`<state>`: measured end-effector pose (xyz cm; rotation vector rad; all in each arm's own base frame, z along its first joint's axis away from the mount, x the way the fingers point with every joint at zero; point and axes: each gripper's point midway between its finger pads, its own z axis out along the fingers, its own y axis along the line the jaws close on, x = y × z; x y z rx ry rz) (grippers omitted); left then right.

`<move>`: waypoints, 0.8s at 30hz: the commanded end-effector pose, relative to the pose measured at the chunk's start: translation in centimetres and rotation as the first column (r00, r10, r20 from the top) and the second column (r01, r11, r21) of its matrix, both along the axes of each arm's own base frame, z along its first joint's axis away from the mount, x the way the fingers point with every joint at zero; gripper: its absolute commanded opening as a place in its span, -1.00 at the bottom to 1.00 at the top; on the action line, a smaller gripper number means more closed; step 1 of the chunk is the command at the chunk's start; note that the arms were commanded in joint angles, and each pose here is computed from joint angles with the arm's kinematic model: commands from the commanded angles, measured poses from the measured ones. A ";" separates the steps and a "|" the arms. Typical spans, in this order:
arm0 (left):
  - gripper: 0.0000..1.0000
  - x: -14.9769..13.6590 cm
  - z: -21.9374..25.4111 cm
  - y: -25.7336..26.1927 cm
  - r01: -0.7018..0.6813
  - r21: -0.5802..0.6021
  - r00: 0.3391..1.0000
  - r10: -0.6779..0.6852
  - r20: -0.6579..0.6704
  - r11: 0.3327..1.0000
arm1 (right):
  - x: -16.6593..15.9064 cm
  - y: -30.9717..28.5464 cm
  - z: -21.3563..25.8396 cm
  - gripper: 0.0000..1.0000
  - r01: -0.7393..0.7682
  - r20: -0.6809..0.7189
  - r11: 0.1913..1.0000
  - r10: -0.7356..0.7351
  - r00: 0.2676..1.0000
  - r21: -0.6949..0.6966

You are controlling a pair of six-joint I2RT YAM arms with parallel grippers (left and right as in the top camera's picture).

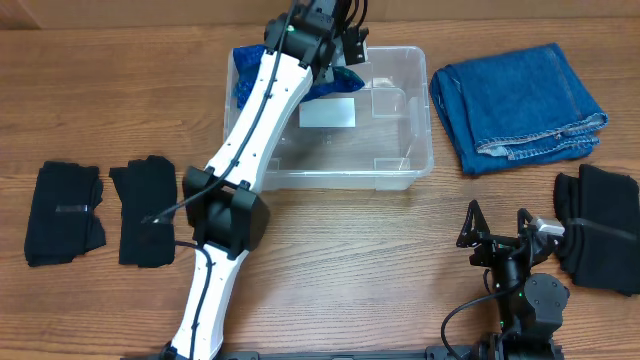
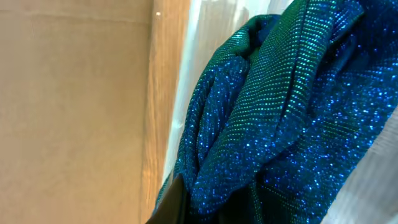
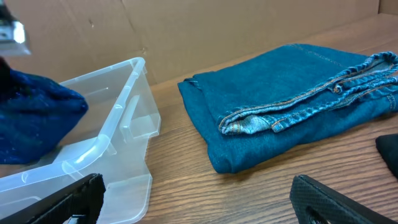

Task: Pack container
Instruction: 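Lift the sparkly fabric with the left gripper and lower it into the bin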

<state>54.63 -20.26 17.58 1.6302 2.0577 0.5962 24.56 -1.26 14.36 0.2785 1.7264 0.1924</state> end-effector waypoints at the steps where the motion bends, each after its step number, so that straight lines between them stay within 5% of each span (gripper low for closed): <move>1: -0.92 0.9 -3.0 0.3 0.014 0.070 1.000 -0.013 -0.025 0.997 | 0.0 0.1 0.7 1.00 -0.002 0.016 1.000 0.002 1.000 -0.002; 2: -0.85 0.9 -3.4 0.2 0.015 0.071 0.999 -0.013 -0.032 0.997 | 0.0 0.1 0.7 1.00 -0.002 0.016 1.000 0.002 1.000 -0.002; 4: 0.25 0.8 -3.7 -0.2 0.012 0.041 0.999 -0.010 -0.042 0.999 | 0.0 0.1 0.7 1.00 -0.002 0.016 1.000 0.002 1.000 -0.002; 7: 0.64 0.1 -3.7 -1.9 -0.042 -0.073 0.998 0.038 -0.056 0.996 | 0.0 0.1 0.7 1.00 -0.003 0.016 1.000 0.003 1.000 -0.002; 16: 0.69 -4.2 2.6 -6.7 -0.226 -0.286 0.973 0.230 -0.019 0.931 | 0.0 0.1 0.7 1.00 -0.002 0.016 1.000 0.002 1.000 -0.002; 19: 0.71 -5.4 5.7 -5.6 -0.407 -0.441 0.904 0.423 -0.067 0.800 | 0.0 0.1 0.7 1.00 -0.002 0.016 1.000 0.002 1.000 -0.002; 21: 0.45 -6.1 6.5 -4.2 -0.577 -0.547 0.796 0.568 -0.211 0.606 | 0.0 0.1 0.7 1.00 -0.003 0.016 1.000 0.003 1.000 -0.002; 24: 0.01 -7.4 4.9 -3.4 -0.693 -0.525 0.717 0.550 -0.428 0.494 | 0.0 0.1 0.7 1.00 -0.003 0.016 1.000 0.003 1.000 -0.002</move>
